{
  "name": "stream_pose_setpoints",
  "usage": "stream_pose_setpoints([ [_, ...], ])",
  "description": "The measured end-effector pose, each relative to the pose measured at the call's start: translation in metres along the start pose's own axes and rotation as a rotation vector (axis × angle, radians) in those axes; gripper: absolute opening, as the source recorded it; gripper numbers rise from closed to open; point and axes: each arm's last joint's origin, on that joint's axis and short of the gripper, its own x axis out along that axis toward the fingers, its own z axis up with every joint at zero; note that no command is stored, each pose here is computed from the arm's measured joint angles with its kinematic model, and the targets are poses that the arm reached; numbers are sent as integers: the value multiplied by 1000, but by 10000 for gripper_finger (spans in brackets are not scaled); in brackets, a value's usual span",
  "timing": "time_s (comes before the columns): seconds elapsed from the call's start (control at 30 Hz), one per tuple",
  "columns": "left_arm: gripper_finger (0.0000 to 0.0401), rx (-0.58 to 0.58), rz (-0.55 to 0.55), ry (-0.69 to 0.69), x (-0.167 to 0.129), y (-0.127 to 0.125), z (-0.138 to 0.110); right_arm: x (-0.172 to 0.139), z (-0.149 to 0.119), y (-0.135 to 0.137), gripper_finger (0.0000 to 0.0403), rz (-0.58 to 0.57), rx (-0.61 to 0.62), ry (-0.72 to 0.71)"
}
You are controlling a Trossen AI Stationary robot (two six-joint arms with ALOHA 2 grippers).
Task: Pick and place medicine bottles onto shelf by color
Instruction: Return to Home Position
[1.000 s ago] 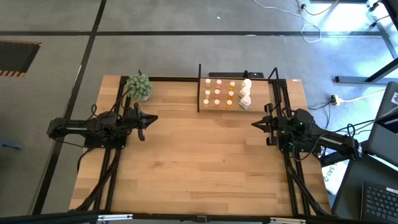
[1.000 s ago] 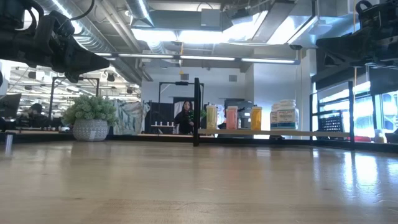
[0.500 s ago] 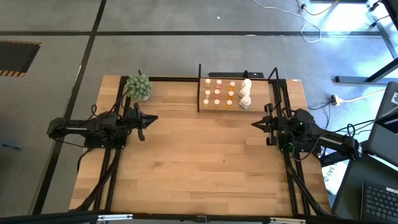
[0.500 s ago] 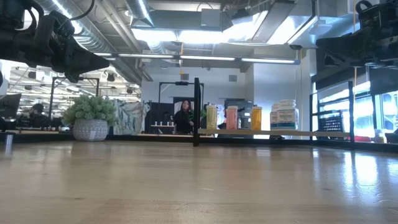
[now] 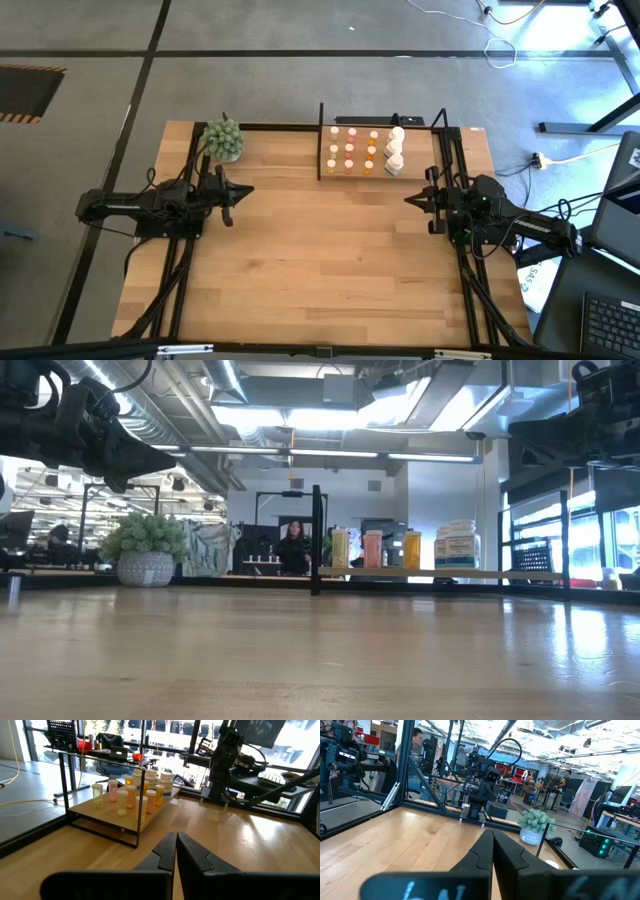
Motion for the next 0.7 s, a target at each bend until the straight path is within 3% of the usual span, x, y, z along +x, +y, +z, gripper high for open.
stream_pose_setpoints([
  [0.43,30,0,0,0,0,0,0,0,0,0,10,0,0,0],
  [0.7,24,0,0,0,0,0,0,0,0,0,10,-1,0,0],
])
